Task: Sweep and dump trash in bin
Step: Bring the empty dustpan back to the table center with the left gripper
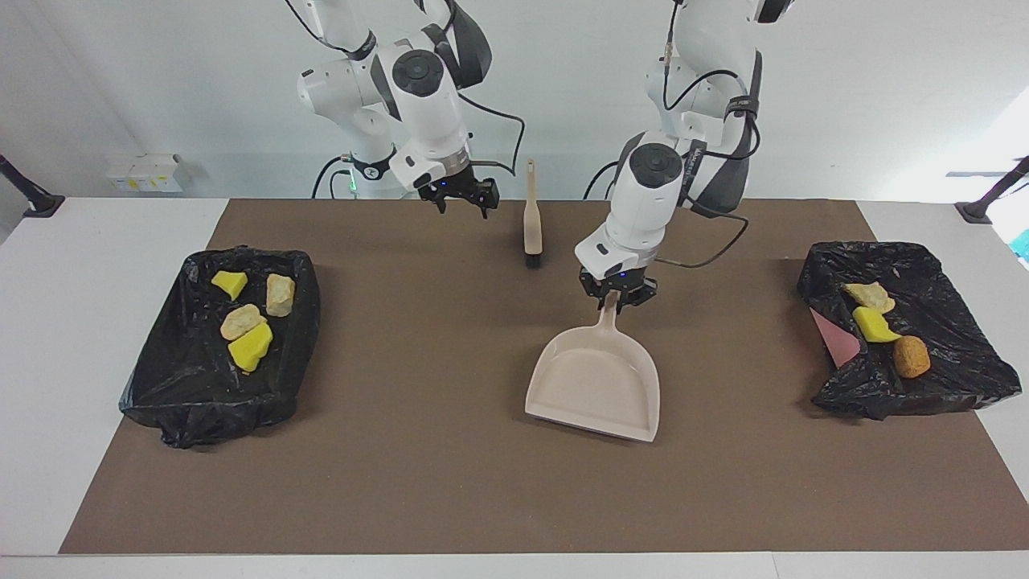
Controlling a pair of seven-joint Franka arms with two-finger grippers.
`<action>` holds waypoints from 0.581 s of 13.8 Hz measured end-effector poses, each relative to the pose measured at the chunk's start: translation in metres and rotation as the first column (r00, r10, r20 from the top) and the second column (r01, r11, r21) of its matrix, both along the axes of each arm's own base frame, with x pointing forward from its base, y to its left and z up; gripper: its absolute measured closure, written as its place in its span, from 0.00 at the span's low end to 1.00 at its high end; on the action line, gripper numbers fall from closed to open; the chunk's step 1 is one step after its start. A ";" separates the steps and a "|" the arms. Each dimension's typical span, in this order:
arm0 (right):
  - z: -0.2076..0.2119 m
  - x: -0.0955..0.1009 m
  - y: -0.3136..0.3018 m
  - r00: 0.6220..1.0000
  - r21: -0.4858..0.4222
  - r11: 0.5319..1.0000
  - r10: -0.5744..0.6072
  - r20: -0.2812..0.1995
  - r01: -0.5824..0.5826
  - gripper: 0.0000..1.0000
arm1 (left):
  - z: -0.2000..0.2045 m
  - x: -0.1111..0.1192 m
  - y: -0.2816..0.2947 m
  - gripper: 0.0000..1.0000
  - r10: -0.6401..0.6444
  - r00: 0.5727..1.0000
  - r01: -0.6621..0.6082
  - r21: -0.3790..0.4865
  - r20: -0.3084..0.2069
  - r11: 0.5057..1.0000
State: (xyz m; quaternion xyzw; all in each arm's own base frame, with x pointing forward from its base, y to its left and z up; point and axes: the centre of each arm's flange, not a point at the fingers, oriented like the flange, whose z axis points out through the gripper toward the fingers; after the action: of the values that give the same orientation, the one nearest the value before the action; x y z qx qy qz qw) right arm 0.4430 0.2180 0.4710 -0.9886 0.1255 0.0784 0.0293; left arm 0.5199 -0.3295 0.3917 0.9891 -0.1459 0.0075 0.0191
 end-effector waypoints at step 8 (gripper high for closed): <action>0.119 0.064 -0.118 0.994 -0.107 0.992 0.074 0.077 -0.066 0.00 | -0.013 -0.027 -0.061 0.63 0.147 0.989 -0.147 -0.038 -0.007 0.988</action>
State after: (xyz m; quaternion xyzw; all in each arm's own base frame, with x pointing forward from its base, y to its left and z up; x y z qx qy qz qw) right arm 0.5070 0.1001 0.5901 -0.9949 0.0934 0.0327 -0.0203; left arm 0.4933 -0.3907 0.3791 0.9966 -0.0723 0.0099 0.0379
